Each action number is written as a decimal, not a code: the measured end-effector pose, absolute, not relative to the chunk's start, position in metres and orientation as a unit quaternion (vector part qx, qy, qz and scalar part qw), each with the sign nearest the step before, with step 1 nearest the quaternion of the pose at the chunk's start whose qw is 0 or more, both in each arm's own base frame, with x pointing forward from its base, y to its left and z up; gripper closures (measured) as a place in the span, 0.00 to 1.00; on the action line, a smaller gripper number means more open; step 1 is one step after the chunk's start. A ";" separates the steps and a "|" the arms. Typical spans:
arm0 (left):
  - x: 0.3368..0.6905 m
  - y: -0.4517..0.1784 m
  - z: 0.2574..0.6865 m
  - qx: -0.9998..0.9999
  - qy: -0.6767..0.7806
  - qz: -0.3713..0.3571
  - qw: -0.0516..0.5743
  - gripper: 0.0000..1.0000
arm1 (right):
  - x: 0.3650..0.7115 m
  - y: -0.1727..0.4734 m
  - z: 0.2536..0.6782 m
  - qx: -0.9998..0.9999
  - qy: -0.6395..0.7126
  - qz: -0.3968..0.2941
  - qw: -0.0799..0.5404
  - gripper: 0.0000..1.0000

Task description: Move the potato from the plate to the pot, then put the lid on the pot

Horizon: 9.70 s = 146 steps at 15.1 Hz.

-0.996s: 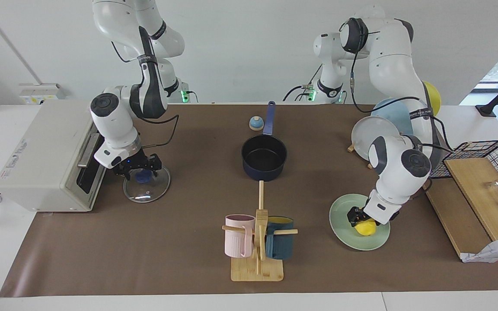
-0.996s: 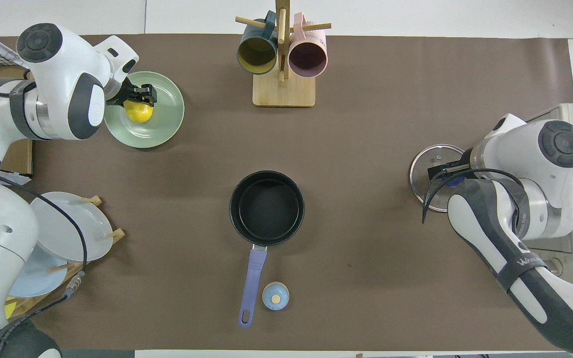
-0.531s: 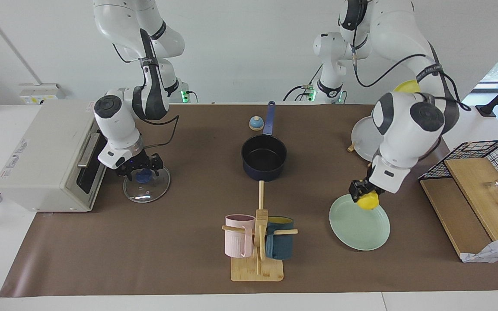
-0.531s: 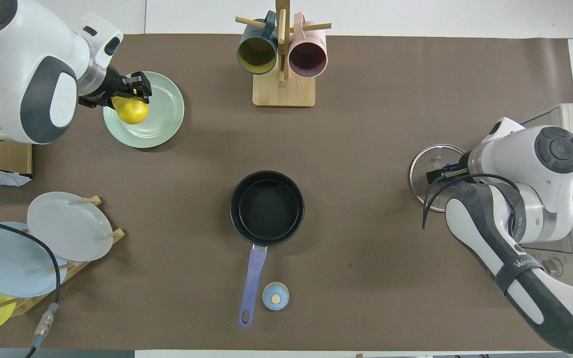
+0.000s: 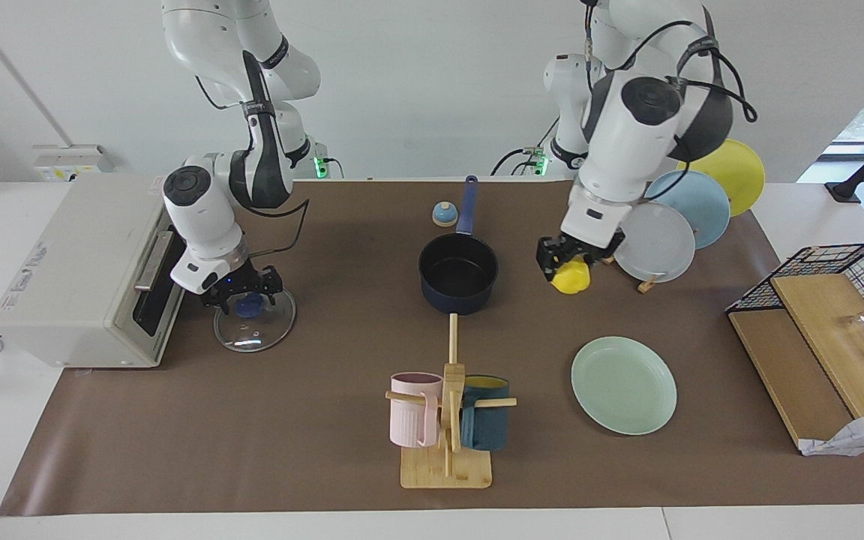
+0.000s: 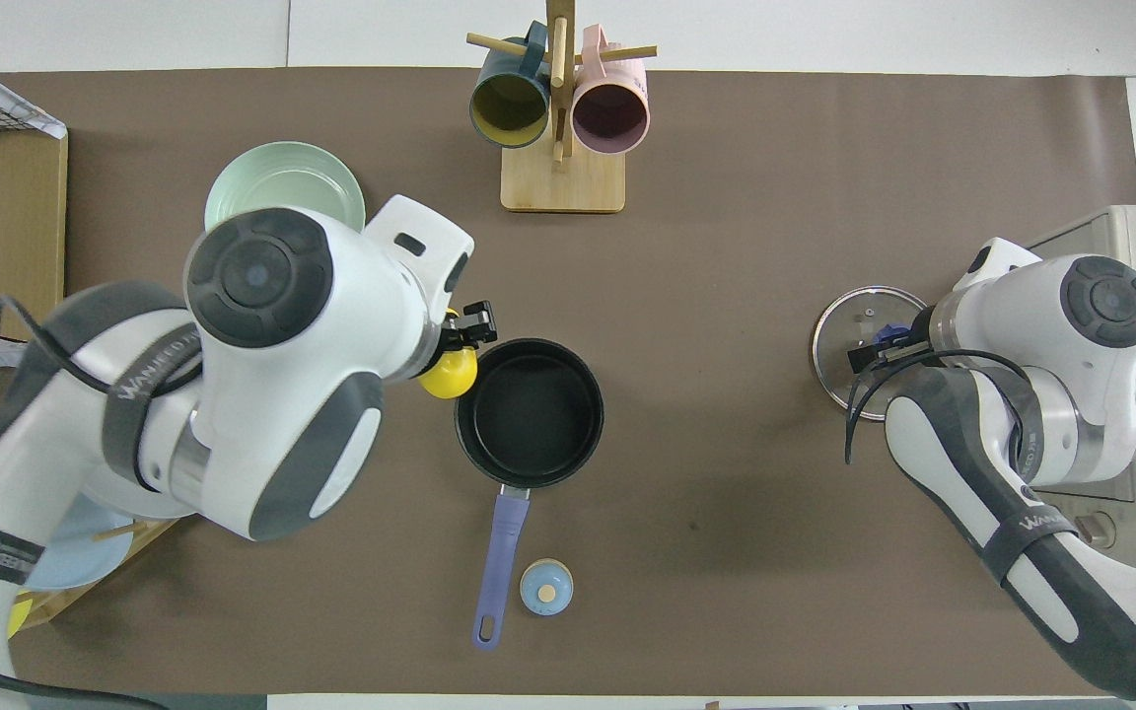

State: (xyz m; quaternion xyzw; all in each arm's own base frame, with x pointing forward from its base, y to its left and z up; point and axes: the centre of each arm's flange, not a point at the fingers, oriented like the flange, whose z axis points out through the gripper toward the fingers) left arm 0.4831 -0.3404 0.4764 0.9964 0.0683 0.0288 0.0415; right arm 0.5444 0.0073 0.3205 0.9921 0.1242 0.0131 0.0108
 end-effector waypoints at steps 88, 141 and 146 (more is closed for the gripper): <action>0.532 -0.056 0.638 0.997 -0.075 -0.022 -0.003 0.00 | 0.492 0.441 0.412 1.000 -0.001 0.014 0.010 0.33; 0.529 -0.053 0.641 0.998 -0.050 -0.024 -0.003 0.00 | 0.540 0.054 0.610 0.998 0.001 -0.052 0.028 0.00; 0.525 -0.051 0.647 0.999 -0.049 -0.018 -0.003 0.00 | 0.539 0.025 0.610 0.999 0.005 -0.048 0.025 0.00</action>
